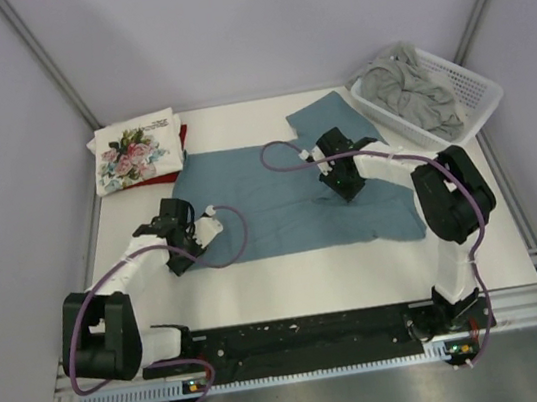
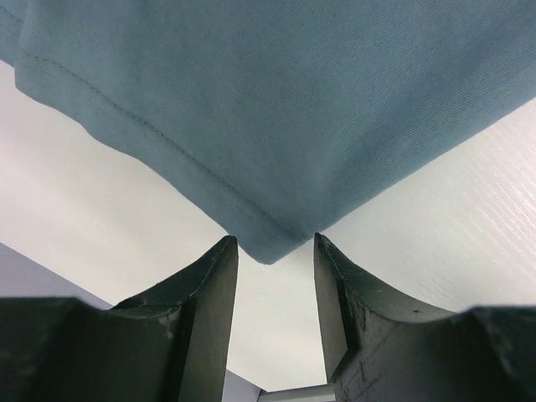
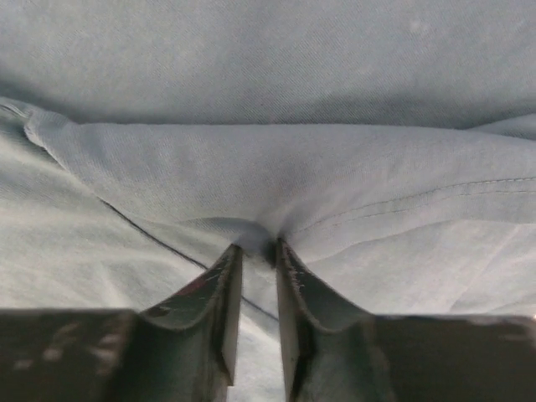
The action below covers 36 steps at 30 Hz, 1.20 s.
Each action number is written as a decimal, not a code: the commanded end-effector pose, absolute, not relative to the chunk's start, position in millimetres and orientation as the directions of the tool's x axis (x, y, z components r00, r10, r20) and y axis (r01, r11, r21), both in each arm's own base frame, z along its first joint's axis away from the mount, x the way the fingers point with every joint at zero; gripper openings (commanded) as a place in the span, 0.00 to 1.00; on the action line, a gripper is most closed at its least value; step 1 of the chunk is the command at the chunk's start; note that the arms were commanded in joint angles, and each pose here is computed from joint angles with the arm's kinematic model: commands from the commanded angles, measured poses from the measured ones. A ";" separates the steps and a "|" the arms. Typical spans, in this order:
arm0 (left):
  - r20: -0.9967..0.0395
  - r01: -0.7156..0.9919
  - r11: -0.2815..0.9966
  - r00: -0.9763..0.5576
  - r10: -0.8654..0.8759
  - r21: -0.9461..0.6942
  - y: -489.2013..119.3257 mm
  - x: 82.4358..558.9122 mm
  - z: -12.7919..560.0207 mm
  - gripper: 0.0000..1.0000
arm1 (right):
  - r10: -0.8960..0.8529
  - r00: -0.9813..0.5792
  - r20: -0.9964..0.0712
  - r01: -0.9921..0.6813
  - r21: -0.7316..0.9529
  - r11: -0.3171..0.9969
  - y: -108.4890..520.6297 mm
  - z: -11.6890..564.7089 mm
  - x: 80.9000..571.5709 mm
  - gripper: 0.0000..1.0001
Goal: Fold and stack the t-shirts
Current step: Fold the flattened tshirt in 1/3 of the way
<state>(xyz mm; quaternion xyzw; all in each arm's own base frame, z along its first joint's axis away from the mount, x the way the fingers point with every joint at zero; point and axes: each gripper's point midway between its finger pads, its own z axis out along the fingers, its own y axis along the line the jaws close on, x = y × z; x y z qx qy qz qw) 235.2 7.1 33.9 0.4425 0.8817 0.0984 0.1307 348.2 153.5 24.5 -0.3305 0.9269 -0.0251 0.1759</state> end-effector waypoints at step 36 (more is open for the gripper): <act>-0.143 0.749 0.589 -0.575 0.806 0.304 12.0 233.3 35.7 0.47 | -0.818 -0.466 -0.338 -0.673 -0.465 0.575 232.0 68.5 450.4 0.18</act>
